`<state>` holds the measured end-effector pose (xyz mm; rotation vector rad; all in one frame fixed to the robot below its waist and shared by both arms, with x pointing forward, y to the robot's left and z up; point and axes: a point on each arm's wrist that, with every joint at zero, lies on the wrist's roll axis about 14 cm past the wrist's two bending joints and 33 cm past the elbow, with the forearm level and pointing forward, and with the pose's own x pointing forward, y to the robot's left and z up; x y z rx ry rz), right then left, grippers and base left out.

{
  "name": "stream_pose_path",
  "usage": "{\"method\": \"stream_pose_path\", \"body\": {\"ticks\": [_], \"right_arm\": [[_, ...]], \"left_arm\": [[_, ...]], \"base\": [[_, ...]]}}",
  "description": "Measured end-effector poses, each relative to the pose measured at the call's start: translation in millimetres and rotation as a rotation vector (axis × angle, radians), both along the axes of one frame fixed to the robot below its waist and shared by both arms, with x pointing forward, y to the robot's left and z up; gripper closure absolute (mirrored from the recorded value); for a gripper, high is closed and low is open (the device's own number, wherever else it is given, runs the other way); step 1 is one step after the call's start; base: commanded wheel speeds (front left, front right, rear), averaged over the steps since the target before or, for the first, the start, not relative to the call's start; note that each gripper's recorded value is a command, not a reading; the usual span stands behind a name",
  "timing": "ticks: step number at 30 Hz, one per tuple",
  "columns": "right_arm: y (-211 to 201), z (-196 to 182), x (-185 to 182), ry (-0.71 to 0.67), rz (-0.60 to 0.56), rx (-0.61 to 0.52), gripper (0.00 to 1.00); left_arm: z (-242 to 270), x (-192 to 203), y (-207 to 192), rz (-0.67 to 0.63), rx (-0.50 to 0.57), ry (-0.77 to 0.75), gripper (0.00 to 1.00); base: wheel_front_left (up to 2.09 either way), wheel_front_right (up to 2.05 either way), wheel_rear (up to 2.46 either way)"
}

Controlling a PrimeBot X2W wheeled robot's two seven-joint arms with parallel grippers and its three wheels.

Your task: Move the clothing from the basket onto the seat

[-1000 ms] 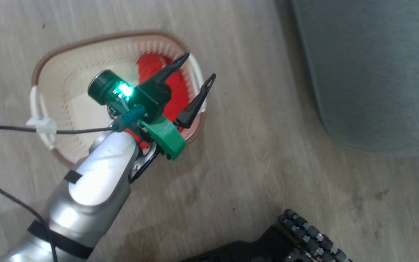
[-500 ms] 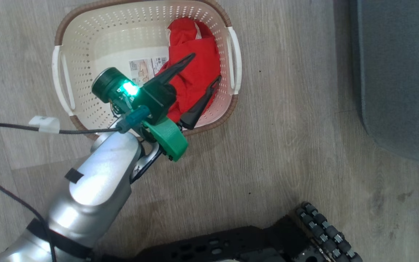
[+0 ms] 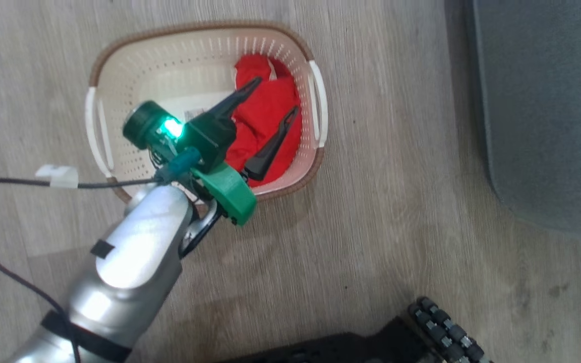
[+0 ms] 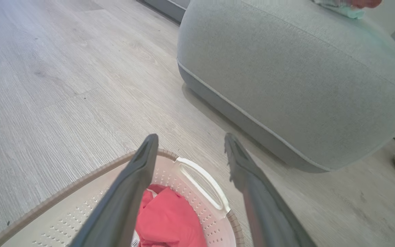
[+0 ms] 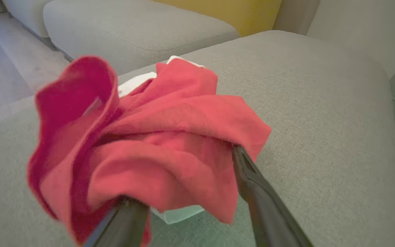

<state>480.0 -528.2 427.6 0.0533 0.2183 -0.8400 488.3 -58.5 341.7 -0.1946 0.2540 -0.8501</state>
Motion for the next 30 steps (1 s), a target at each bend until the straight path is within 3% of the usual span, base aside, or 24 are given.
{"method": "stream_pose_path", "body": {"ticks": [5, 16, 30], "right_arm": [[8.0, 5.9, -18.4, 0.019, 0.045, -0.014, 0.00], [63.7, 35.8, -32.0, -0.095, 0.238, -0.018, 0.00], [185.6, 79.9, -17.0, -0.285, 0.565, 0.031, 0.00]], "left_arm": [[19.0, -6.7, 4.4, 0.035, -0.008, -0.004, 0.00], [66.3, -20.1, 30.1, 0.158, -0.015, -0.040, 0.00], [114.2, -40.7, 92.3, 0.377, 0.003, -0.110, 0.00]], "base": [[0.00, 0.00, 0.00], [0.00, 0.00, 0.00], [0.00, 0.00, 0.00]]}}
